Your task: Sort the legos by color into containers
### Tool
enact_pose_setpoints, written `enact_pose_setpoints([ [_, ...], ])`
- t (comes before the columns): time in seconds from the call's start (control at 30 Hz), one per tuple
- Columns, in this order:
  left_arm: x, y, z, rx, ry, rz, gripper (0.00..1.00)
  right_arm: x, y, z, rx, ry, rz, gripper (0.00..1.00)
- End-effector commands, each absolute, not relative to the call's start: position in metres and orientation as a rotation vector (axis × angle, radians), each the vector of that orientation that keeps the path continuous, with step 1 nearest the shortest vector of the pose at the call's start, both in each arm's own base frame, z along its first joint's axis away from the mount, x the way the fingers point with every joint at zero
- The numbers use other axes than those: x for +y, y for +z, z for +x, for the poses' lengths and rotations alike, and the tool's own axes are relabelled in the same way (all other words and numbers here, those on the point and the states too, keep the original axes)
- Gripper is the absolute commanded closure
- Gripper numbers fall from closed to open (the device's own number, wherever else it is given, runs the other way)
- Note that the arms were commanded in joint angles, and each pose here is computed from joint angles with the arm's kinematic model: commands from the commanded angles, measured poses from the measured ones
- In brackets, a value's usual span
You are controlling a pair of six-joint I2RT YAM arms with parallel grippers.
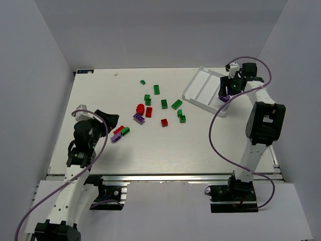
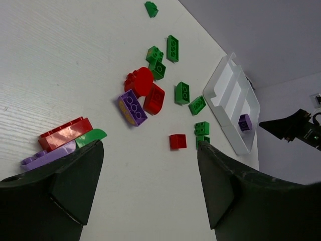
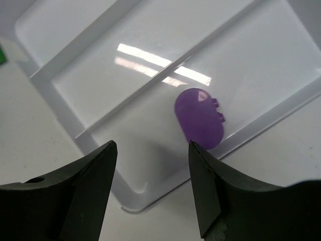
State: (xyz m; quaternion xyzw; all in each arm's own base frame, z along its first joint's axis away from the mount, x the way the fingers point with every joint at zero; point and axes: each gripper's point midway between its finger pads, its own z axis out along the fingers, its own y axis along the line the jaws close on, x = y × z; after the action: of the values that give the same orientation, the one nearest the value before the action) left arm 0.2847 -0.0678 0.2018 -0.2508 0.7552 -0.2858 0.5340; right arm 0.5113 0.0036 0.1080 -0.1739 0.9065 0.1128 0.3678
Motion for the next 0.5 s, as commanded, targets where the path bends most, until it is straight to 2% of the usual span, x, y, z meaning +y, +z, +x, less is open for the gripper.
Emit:
enact_pose_setpoints([
  [0.0, -0.066, 0.199, 0.284, 1.847, -0.668, -0.654, 0.24, 0.032, 0.15, 0.495, 2.204, 0.468, -0.669, 0.36],
  [0.03, -0.066, 0.19, 0.282, 1.89, -0.654, -0.678, 0.4, 0.04, 0.155, 0.487, 2.171, 0.524, -0.729, 0.38],
  [0.1, -0.064, 0.175, 0.278, 1.969, -0.622, -0.73, 0.59, 0.06, 0.178, 0.468, 2.046, 0.625, -0.846, 0.42],
  [0.17, -0.06, 0.163, 0.275, 2.026, -0.58, -0.778, 0.71, 0.073, 0.187, 0.449, 1.983, 0.684, -0.889, 0.45],
  [0.2, -0.056, 0.159, 0.275, 2.046, -0.546, -0.799, 0.71, 0.081, 0.192, 0.441, 1.946, 0.717, -0.917, 0.48],
  [0.23, -0.055, 0.148, 0.271, 2.113, -0.512, -0.825, 0.71, 0.084, 0.192, 0.436, 1.928, 0.712, -0.948, 0.49],
  [0.3, -0.046, 0.136, 0.265, 2.179, -0.412, -0.857, 0.54, 0.095, 0.191, 0.419, 1.912, 0.726, -0.99, 0.47],
  [0.37, -0.042, 0.13, 0.268, 2.24, -0.354, -0.854, 0.43, 0.102, 0.191, 0.409, 1.891, 0.714, -1.031, 0.44],
  [0.4, -0.038, 0.126, 0.268, 2.264, -0.31, -0.838, 0.32, 0.105, 0.182, 0.401, 1.91, 0.726, -1.032, 0.41],
  [0.47, -0.034, 0.118, 0.265, 2.344, -0.236, -0.807, 0.22, 0.108, 0.18, 0.395, 1.902, 0.73, -1.03, 0.39],
])
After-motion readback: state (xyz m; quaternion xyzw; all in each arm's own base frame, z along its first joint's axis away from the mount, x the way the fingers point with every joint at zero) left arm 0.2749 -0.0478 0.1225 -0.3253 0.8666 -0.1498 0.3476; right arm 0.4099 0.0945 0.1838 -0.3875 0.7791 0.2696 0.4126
